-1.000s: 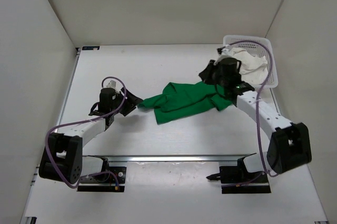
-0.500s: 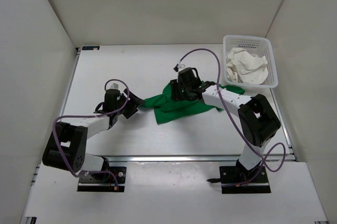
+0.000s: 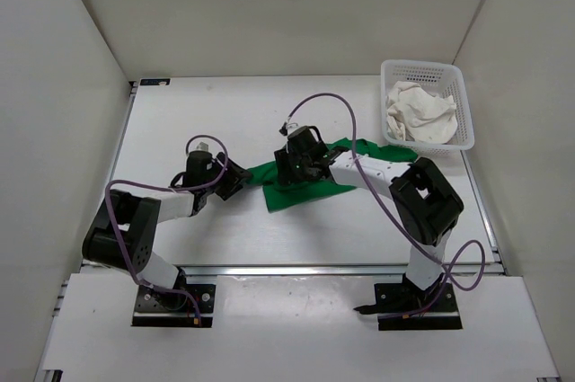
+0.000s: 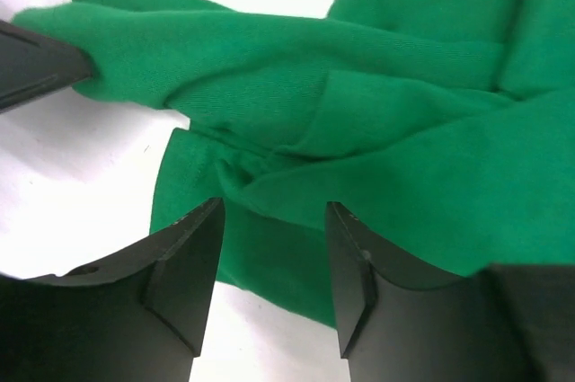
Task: Fold and stack the t-shirts
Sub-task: Move the tshirt to the center of the board, then flatten out the tshirt
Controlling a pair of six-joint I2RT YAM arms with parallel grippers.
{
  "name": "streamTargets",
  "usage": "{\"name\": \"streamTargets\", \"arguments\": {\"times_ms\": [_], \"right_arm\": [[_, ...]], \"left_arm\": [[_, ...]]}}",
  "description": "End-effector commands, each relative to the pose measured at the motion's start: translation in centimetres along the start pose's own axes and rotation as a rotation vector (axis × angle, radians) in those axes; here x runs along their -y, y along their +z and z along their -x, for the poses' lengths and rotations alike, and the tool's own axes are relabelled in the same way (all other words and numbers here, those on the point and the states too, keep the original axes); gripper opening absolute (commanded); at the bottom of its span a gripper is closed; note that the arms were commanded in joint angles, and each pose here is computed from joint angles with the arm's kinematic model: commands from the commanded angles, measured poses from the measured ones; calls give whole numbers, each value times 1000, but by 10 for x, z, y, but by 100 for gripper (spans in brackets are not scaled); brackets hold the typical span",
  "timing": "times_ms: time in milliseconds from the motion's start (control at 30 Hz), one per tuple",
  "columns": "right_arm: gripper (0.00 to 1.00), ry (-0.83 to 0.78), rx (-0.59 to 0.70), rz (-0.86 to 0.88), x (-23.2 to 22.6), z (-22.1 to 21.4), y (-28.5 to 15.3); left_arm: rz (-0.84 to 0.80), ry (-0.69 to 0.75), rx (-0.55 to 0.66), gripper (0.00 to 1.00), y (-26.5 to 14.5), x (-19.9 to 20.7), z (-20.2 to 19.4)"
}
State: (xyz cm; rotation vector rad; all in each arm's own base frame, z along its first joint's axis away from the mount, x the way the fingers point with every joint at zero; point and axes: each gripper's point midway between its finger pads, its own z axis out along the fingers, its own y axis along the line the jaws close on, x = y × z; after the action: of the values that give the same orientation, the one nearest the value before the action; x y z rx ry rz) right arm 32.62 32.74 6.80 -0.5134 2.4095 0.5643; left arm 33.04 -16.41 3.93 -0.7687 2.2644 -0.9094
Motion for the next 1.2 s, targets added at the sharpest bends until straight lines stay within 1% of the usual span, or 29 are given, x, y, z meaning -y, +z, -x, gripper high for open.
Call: {"name": "streamTargets", "arguments": {"times_ms": [0,67,133,167,233,300,333,400,467,567,600,633,667,700,733,800,867,900,933,967,1000,1067,1100,1167], "right_arm": [[48,8,34,29,-14,16,4],[49,10,29,40,-18,16,7],[48,6,24,31,-19,14,12],[49,14,24,25,-16,16,12],[49,28,29,15,-14,18,15],[50,46,22,9,-10,19,18],[52,44,29,14,-15,21,17],[53,40,16,-26,-7,21,20],[52,44,3,-57,0,19,22],[42,59,1,-57,1,16,24],[32,59,0,-54,-1,15,24],[27,55,-1,-83,3,13,24],[26,66,1,-97,9,14,24],[20,63,-4,-102,9,13,24],[19,70,-9,-109,11,13,26],[28,67,-15,-119,13,12,26],[43,56,-24,-105,8,11,27],[45,53,-25,-111,8,10,27],[44,48,-29,-114,8,10,27],[36,41,-32,-111,5,10,28],[20,42,-39,-127,8,8,29],[8,46,-21,-138,7,10,25],[3,48,-8,-136,5,13,22],[0,51,15,-146,5,20,13]], "left_arm": [[-94,18,44,67,-1,33,14],[-86,33,48,65,-1,32,14],[-89,42,53,58,0,36,15],[-93,46,49,56,1,37,15],[-83,35,53,54,4,34,18],[-72,38,50,54,8,32,17],[-63,38,38,53,9,29,13],[-57,46,51,49,11,28,16],[-51,41,50,41,12,26,16],[-54,36,50,31,14,26,16],[-57,39,50,30,14,28,17],[-62,42,44,28,14,30,15],[-67,42,45,26,14,32,15],[-69,50,42,23,15,33,14],[-66,52,48,22,15,34,15],[-67,62,56,19,15,36,15],[-74,69,57,18,13,39,13],[-73,75,62,18,13,40,14],[-80,75,58,17,12,42,13],[-80,77,67,16,11,43,14],[-73,73,68,12,11,39,15],[-65,69,63,7,11,36,14],[-71,70,68,5,10,38,16],[-73,78,72,0,9,42,18]]}}
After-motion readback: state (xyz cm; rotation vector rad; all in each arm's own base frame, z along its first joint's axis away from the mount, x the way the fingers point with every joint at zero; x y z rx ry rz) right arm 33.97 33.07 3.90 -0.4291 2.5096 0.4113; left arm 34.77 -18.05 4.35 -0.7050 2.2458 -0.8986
